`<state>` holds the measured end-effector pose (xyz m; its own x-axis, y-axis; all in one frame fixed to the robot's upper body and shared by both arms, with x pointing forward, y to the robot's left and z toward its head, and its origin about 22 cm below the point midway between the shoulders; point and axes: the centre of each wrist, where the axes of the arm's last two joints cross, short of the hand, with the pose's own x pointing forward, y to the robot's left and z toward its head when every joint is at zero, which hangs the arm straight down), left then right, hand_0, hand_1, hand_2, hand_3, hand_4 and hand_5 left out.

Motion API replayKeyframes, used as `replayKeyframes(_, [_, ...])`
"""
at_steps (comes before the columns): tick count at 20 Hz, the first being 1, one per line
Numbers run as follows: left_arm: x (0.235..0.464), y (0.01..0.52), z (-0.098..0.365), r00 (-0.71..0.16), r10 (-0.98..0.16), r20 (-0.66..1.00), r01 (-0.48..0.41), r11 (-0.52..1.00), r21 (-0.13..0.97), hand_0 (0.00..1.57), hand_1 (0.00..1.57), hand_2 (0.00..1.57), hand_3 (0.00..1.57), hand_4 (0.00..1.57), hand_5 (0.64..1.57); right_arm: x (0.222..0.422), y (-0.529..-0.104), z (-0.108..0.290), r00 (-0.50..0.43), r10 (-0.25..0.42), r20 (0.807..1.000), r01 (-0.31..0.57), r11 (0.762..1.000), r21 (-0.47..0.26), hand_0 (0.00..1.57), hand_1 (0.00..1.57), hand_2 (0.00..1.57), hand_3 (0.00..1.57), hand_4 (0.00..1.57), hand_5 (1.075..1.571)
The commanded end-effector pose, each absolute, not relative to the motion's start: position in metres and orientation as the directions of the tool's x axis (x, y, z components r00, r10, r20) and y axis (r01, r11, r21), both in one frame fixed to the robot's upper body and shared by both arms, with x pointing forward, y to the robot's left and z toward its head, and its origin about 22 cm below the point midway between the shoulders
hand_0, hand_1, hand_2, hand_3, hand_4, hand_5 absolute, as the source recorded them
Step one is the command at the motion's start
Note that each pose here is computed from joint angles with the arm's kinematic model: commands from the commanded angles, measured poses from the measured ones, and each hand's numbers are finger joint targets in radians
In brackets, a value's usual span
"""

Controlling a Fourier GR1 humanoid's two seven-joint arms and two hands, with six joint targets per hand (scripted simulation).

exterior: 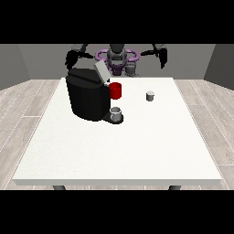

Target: Insert the coffee pod into the coffee machine and close the lid

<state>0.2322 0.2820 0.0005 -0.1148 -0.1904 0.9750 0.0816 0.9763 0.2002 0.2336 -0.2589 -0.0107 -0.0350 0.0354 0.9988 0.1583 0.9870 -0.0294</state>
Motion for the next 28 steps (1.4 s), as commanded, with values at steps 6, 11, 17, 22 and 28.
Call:
replayKeyframes(6, [0.278,0.32,0.027,-0.035,-0.3,0.953,0.09,0.949,0.302,0.0,0.0,0.0,0.0,0.0,1.571,0.245,-0.237,-0.012,-0.132,-0.001,0.991,0.136,0.991,0.019,0.0,0.0,0.0,0.0,0.13,1.571])
replayKeyframes(11, [0.294,0.316,0.011,0.044,-0.362,0.931,0.084,0.93,0.358,0.0,0.0,0.0,0.0,0.0,1.571,0.243,-0.225,0.003,-0.088,0.011,0.996,0.095,0.996,-0.003,0.0,0.0,0.0,0.0,0.12,1.571])
replayKeyframes(17, [0.311,0.328,0.004,0.108,-0.397,0.911,0.065,0.918,0.392,0.0,0.0,0.0,0.0,0.0,1.571,0.259,-0.221,0.006,-0.141,0.026,0.99,0.072,0.997,-0.016,0.0,0.0,0.0,0.0,0.34,1.571])
replayKeyframes(22, [0.338,0.318,0.012,0.113,-0.445,0.888,0.067,0.895,0.441,0.0,0.0,0.0,0.0,0.0,1.571,0.275,-0.203,0.022,-0.121,0.025,0.992,0.088,0.996,-0.015,0.0,0.0,0.0,0.0,0.4,1.571])
replayKeyframes(28, [0.34,0.307,0.0,0.09,-0.535,0.84,0.149,0.841,0.52,0.0,0.0,0.2,0.0,0.0,1.571,0.289,-0.219,0.005,-0.076,0.052,0.996,0.134,0.99,-0.041,0.0,0.0,0.0,0.0,0.41,1.571])
